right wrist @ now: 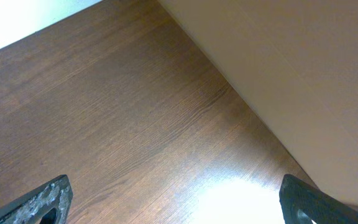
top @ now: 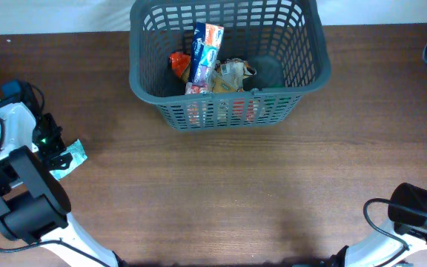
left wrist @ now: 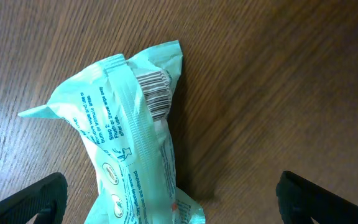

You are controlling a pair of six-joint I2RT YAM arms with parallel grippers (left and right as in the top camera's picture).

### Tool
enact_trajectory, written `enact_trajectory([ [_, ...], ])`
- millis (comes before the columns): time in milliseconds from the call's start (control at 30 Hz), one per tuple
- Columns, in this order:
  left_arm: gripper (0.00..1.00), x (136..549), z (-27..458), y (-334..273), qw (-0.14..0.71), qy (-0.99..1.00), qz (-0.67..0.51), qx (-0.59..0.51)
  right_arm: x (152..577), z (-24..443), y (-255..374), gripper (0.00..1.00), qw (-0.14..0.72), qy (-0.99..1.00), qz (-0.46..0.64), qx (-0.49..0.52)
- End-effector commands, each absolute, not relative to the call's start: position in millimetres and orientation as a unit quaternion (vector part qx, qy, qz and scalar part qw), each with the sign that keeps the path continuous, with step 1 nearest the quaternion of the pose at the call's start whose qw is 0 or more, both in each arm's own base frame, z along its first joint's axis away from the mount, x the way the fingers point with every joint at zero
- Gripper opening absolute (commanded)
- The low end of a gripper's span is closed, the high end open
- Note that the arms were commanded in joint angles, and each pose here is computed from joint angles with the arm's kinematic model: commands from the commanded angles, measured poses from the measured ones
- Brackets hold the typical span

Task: Pack container
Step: 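Lower the left gripper and close it on the mint-green packet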

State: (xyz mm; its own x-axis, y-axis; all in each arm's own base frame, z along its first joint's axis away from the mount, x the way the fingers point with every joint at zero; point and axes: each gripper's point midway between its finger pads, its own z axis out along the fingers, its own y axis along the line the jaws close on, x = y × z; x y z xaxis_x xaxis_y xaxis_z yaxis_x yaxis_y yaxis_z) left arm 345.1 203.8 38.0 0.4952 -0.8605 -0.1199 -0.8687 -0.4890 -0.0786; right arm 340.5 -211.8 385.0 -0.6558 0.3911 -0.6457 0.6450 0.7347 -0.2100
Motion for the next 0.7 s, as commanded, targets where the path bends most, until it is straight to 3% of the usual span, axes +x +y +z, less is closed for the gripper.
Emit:
enact_trajectory([
  [0, 0.99, 346.9, 30.3, 203.7, 0.057, 0.49, 0.033, -0.869, 342.0, 383.0, -212.6, 0.99, 0.294, 0.882, -0.212, 0.3],
  [667, 0.99, 335.5, 0.3, 198.2, 0.016, 0.493, 0.061, -0.868, 342.0, 383.0, -212.6, 0.99, 0.294, 0.882, -0.212, 0.3],
])
